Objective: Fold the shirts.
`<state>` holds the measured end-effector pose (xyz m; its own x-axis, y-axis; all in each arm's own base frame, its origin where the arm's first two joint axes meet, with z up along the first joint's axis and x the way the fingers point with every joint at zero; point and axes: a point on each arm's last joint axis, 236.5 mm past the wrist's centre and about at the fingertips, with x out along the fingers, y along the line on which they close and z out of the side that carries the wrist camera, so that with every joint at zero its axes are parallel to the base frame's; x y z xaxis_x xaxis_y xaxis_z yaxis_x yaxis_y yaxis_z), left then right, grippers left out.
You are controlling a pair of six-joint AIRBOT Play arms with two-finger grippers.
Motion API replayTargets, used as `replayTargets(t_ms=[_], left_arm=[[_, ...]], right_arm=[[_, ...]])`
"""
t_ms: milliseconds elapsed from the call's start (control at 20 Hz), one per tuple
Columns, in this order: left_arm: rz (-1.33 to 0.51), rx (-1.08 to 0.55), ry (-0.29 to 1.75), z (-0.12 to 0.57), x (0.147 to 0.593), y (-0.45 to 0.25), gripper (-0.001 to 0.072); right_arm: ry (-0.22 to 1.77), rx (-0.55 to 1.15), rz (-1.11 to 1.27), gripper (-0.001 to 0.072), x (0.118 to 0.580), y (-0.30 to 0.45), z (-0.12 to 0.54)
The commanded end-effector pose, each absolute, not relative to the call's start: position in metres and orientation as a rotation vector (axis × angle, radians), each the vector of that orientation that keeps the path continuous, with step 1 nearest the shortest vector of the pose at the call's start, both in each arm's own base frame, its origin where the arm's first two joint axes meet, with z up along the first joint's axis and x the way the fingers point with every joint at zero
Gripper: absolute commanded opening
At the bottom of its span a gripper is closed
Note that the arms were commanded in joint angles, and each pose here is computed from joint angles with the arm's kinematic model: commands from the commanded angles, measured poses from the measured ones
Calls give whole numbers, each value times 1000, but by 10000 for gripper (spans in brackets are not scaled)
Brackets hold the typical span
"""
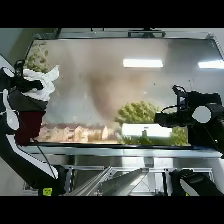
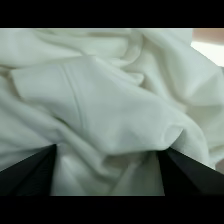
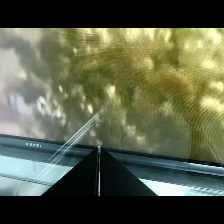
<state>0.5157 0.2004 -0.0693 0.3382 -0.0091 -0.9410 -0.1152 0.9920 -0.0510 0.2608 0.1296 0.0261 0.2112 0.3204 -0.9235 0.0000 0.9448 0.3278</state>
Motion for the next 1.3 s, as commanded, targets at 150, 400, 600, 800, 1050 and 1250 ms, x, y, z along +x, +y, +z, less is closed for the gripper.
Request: replayTargets(t_ms=[150,400,600,800,1050,1250], left_arm=[[92,-184,1281,-77,509,195,14],[-70,-250,1036,36,543,116,14],[-346,-282,810,164,538,-10,15],[-625,-171,878,192,477,-140,14],[-879,-74,1096,120,390,-269,14],[-920,-43,1105,83,367,-315,436]], right_arm=[[1344,280,227,19,261,130,26],[1341,281,227,19,261,130,26],[1348,279,226,18,261,130,25],[1341,240,253,19,261,129,25],[1356,182,294,19,255,128,24],[1357,140,267,29,256,118,21]])
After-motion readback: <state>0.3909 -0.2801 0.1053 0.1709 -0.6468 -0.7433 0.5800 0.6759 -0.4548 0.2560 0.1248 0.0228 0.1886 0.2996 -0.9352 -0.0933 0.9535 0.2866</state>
